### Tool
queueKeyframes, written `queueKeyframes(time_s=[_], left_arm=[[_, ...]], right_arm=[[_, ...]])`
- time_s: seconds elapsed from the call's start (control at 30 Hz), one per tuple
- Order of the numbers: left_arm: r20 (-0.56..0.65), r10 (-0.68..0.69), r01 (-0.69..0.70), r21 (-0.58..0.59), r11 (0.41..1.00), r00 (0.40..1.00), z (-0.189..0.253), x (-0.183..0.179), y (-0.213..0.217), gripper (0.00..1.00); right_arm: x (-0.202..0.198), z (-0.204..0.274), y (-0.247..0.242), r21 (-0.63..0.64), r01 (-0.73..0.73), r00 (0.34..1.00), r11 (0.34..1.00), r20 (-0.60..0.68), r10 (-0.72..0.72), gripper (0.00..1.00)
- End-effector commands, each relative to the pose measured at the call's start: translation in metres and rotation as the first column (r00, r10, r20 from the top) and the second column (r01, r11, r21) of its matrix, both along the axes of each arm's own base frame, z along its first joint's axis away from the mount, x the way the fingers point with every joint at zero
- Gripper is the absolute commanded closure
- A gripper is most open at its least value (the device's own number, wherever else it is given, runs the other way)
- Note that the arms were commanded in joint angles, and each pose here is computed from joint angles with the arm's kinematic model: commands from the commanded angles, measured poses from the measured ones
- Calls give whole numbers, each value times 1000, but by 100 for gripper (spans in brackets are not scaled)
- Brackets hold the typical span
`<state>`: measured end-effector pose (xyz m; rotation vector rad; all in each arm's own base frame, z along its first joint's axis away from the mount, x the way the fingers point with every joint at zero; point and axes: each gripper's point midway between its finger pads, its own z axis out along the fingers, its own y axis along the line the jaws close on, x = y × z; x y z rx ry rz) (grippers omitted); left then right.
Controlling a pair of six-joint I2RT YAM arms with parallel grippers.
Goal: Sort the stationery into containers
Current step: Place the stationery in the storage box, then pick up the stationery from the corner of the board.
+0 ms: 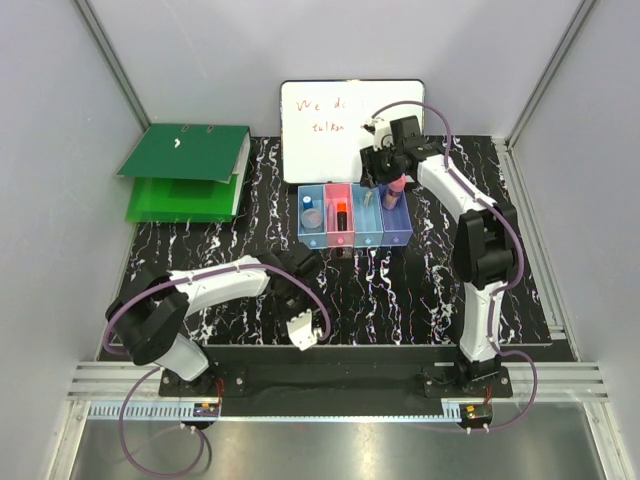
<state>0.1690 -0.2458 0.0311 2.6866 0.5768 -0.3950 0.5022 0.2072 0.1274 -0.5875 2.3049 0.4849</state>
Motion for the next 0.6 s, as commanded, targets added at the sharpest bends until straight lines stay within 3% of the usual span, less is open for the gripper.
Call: queueKeyframes(time_s=[0.0, 0.37, 0.57], left_arm=[[-22, -68, 68, -18, 998, 997, 8, -13, 4, 21], [-71, -99, 103, 55, 993, 993, 8, -22, 16, 20], [-36, -2, 4, 46, 999, 999, 31, -3, 3, 20]], right_arm=[[-9, 74, 27, 51, -87, 985, 995, 157, 78, 44], [-21, 121, 37, 49, -101, 963, 994, 256, 85, 43], [-26, 129, 33, 42, -99, 958, 994, 275, 83, 42]])
